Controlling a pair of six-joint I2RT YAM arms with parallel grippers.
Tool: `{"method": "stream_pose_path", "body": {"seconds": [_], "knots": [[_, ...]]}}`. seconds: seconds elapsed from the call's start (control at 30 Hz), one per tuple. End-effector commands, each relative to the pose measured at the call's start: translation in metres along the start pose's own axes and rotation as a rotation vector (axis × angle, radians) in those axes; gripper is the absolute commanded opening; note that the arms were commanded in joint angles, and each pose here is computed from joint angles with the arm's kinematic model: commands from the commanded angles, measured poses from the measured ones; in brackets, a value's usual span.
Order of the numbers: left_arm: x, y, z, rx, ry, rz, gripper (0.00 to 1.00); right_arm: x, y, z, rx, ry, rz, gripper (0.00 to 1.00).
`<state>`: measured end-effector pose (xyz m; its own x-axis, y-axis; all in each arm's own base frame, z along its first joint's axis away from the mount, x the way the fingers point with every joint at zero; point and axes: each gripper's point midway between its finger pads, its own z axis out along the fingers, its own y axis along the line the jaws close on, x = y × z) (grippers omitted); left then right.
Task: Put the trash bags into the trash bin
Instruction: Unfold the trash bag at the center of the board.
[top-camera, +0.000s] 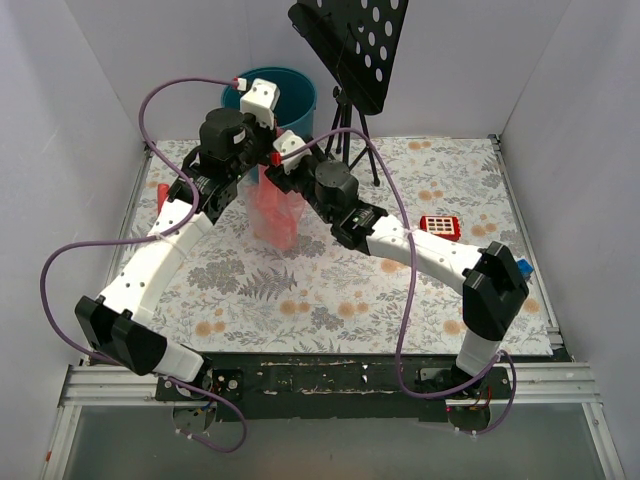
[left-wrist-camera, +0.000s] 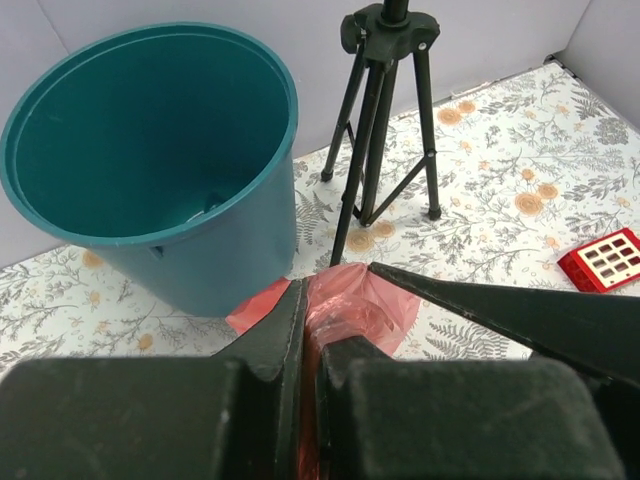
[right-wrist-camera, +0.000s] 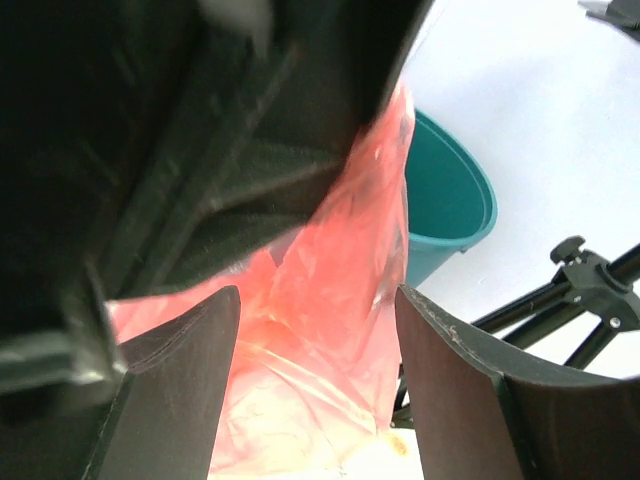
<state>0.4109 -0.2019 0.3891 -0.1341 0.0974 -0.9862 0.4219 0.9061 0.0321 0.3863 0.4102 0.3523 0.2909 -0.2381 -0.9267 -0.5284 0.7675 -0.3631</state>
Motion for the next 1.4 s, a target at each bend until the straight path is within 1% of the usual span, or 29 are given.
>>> {"method": "stream_pose_path", "body": {"seconds": [0.0, 0.2, 0.33, 0.43, 0.53, 0.63, 0.77, 0.93, 1.03, 1.1, 1.2, 1.27, 1.37], "knots": [[-0.021, -0.016, -0.034, 0.077, -0.029, 0.020, 0.00, 0.003, -0.058, -0.009, 0.168, -0.024, 0.004, 0.70], [-0.025, -0.012, -0.048, 0.075, -0.037, 0.044, 0.00, 0.030, -0.060, -0.042, 0.123, 0.026, -0.018, 0.71], [-0.025, -0.017, -0.056, 0.106, -0.048, 0.051, 0.00, 0.022, -0.066, -0.068, 0.090, 0.021, -0.041, 0.71], [-0.021, -0.019, -0.055, 0.115, -0.037, 0.043, 0.00, -0.004, -0.060, -0.074, 0.014, -0.035, -0.028, 0.71], [-0.020, -0.018, -0.051, 0.105, -0.036, 0.022, 0.00, -0.028, -0.045, -0.070, -0.083, -0.081, 0.030, 0.74], [-0.024, -0.018, -0.048, 0.096, -0.046, -0.006, 0.00, -0.049, -0.025, -0.059, -0.128, -0.119, 0.085, 0.76], [-0.032, -0.019, -0.047, 0.093, -0.052, -0.040, 0.00, -0.063, -0.006, -0.038, -0.101, -0.144, 0.135, 0.78], [-0.041, -0.015, -0.051, 0.076, -0.065, -0.032, 0.00, -0.078, 0.002, -0.015, -0.073, -0.160, 0.162, 0.79], [-0.043, -0.007, -0.051, 0.031, -0.074, -0.023, 0.00, -0.081, -0.009, -0.017, -0.019, -0.142, 0.131, 0.79], [-0.046, -0.007, -0.053, 0.031, -0.085, -0.025, 0.00, -0.071, -0.020, -0.022, 0.037, -0.103, 0.092, 0.79], [-0.048, -0.010, -0.054, 0.048, -0.086, -0.027, 0.00, -0.050, -0.045, -0.033, 0.112, -0.068, 0.027, 0.79], [-0.048, -0.010, -0.056, 0.051, -0.086, -0.024, 0.00, -0.038, -0.070, -0.038, 0.157, -0.045, 0.001, 0.79], [-0.042, -0.010, -0.056, 0.051, -0.073, -0.013, 0.00, -0.027, -0.101, -0.047, 0.206, -0.023, -0.038, 0.76]]}}
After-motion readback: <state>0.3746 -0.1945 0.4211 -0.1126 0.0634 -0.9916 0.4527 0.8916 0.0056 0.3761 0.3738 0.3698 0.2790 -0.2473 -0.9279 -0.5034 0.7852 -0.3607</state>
